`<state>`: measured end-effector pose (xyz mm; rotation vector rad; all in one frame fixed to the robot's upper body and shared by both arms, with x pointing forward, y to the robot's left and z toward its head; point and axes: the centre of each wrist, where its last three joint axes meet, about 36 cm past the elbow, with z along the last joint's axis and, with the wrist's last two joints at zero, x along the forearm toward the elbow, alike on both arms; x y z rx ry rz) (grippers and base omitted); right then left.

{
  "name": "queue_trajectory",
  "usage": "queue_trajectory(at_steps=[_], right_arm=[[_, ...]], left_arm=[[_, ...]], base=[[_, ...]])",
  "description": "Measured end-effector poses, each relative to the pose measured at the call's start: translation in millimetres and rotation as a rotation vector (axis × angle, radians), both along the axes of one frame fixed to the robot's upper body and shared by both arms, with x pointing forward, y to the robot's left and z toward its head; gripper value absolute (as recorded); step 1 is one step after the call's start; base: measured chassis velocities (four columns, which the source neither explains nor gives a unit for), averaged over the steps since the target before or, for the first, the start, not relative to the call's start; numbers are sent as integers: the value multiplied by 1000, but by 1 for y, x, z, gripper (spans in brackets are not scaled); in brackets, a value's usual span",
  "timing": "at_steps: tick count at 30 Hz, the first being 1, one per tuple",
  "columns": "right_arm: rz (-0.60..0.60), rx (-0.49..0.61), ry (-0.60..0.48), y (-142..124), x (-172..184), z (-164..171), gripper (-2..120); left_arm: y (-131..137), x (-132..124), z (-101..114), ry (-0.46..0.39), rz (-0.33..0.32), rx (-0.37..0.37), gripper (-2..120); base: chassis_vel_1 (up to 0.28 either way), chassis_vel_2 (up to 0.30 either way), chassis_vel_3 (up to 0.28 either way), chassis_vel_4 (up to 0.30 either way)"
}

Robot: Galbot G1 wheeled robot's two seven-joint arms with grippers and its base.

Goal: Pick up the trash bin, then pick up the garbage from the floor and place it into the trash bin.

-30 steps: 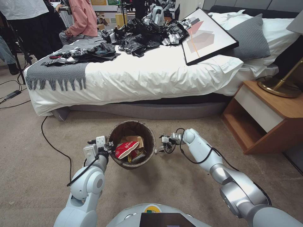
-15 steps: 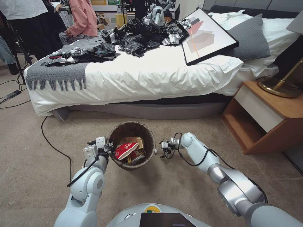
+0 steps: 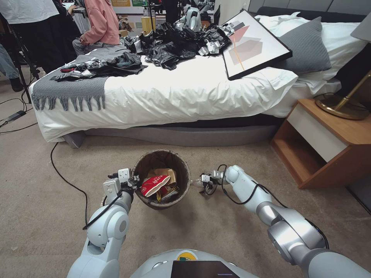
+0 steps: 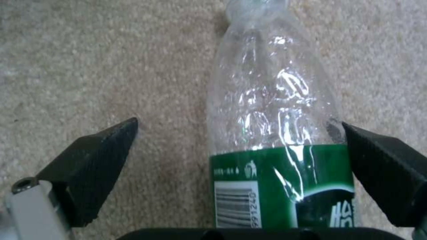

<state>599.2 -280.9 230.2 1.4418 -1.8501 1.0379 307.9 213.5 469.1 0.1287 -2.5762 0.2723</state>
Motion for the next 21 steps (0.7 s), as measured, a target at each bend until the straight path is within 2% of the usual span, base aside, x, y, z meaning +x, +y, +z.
queue_trajectory(at_steps=[8,19,21], right_arm=[[-17,-8,15,-3,-4,-4,99],[-12,-16,44,-10,-11,-9,73],[-13,-16,44,-11,-12,-9,72]], left_arm=[[0,0,-2,7,-1,1,2],[-1,1,-4,11,-4,1,2],[-1,1,-4,11,-4,1,2]], base=[[0,0,0,0],[0,0,0,0],[0,0,0,0]])
